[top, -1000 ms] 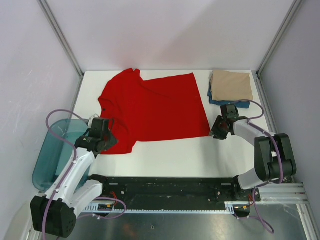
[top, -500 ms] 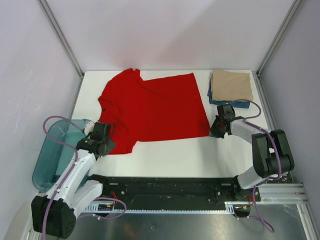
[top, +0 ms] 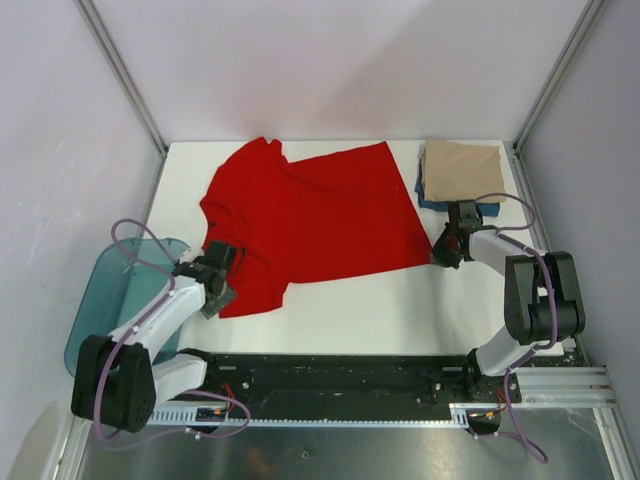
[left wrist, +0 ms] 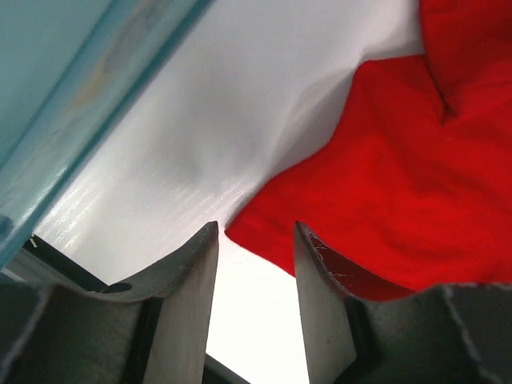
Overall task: Fold and stack the t-shirts
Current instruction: Grap the side of the flattened tshirt closest away from the robot with both arms, then fold the flattened tshirt in 1/3 of the way
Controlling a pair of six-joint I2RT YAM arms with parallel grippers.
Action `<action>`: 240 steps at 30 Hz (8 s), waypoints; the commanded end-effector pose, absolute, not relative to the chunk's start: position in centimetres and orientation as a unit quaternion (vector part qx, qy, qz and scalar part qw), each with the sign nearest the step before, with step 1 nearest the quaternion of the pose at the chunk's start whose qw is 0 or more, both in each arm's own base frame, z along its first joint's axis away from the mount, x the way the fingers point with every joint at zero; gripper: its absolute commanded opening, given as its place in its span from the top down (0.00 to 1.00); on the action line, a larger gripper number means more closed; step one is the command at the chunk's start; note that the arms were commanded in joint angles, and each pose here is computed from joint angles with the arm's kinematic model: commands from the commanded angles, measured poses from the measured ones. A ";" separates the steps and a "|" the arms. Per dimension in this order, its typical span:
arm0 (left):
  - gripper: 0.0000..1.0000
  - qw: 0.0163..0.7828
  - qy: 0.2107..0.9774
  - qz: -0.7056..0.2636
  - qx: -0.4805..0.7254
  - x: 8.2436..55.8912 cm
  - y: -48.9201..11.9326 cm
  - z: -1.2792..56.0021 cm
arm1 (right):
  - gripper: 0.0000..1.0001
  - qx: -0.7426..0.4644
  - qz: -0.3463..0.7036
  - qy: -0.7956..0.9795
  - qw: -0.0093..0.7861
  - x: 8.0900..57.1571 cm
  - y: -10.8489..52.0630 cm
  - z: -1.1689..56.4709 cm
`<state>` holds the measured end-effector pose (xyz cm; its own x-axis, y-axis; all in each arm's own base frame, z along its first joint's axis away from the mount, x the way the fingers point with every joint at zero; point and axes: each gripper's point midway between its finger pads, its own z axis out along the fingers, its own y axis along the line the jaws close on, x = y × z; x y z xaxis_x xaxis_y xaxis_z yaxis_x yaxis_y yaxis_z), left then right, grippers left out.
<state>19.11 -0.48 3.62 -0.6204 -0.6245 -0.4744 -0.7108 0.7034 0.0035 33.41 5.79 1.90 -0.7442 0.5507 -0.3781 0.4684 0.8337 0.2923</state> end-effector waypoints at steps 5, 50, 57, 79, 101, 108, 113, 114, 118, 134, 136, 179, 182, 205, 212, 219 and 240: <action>0.51 0.225 0.907 0.096 -0.342 20.8 -2.0 2.6 | 1.00 0.284 0.068 0.929 0.230 34.2 3.8 1.8; 1.00 0.281 0.861 -0.063 -0.419 12.9 -2.8 13.5 | 1.00 0.267 0.085 0.929 0.243 27.7 5.5 6.6; 1.00 0.326 0.868 0.023 -0.375 19.1 -1.7 16.2 | 1.00 0.236 0.097 0.923 0.287 33.7 7.4 9.0; 1.00 0.318 0.866 0.133 -0.362 34.4 1.3 13.3 | 1.00 0.215 0.097 0.919 0.317 46.9 10.8 5.8; 1.00 0.304 0.883 0.129 -0.335 36.1 2.1 12.0 | 1.00 0.259 0.063 0.912 0.311 45.8 8.0 6.2; 1.00 0.298 0.885 0.129 -0.335 36.1 2.5 11.5 | 1.00 0.257 0.082 0.907 0.324 46.4 8.4 6.8; 1.00 0.299 0.885 0.127 -0.334 36.2 2.7 11.5 | 1.00 0.249 0.102 0.902 0.337 47.2 9.0 7.4; 1.00 0.299 0.885 0.127 -0.334 36.2 2.7 11.5 | 1.00 0.248 0.106 0.901 0.341 47.4 9.1 7.5; 1.00 0.295 0.886 0.127 -0.333 36.2 2.8 11.3 | 1.00 0.243 0.114 0.902 0.339 47.7 9.5 7.3; 1.00 0.303 0.888 0.079 -0.338 33.4 1.6 12.2 | 1.00 0.244 0.077 0.911 0.323 45.3 8.2 8.5; 1.00 0.305 0.888 0.062 -0.340 31.9 1.1 12.3 | 1.00 0.243 0.068 0.913 0.321 44.3 8.0 9.0; 1.00 0.308 0.867 0.072 -0.386 28.4 1.2 14.8 | 1.00 0.205 0.068 0.920 0.328 41.8 9.2 9.3; 1.00 0.301 0.872 0.081 -0.378 30.6 1.0 14.2 | 1.00 0.200 0.064 0.922 0.325 42.8 9.3 8.6; 1.00 0.293 0.867 0.110 -0.388 35.3 1.9 12.2 | 1.00 0.216 0.086 0.914 0.334 46.9 8.5 7.4; 1.00 0.289 0.869 0.110 -0.387 35.5 2.0 11.8 | 1.00 0.213 0.093 0.914 0.333 47.4 8.7 6.9; 1.00 0.279 0.874 0.113 -0.382 35.7 2.2 10.9 | 0.91 0.210 0.102 0.911 0.339 48.0 8.9 7.1; 1.00 0.277 0.884 0.087 -0.365 37.2 1.3 10.2 | 0.77 0.206 0.110 0.929 0.286 43.8 11.2 6.4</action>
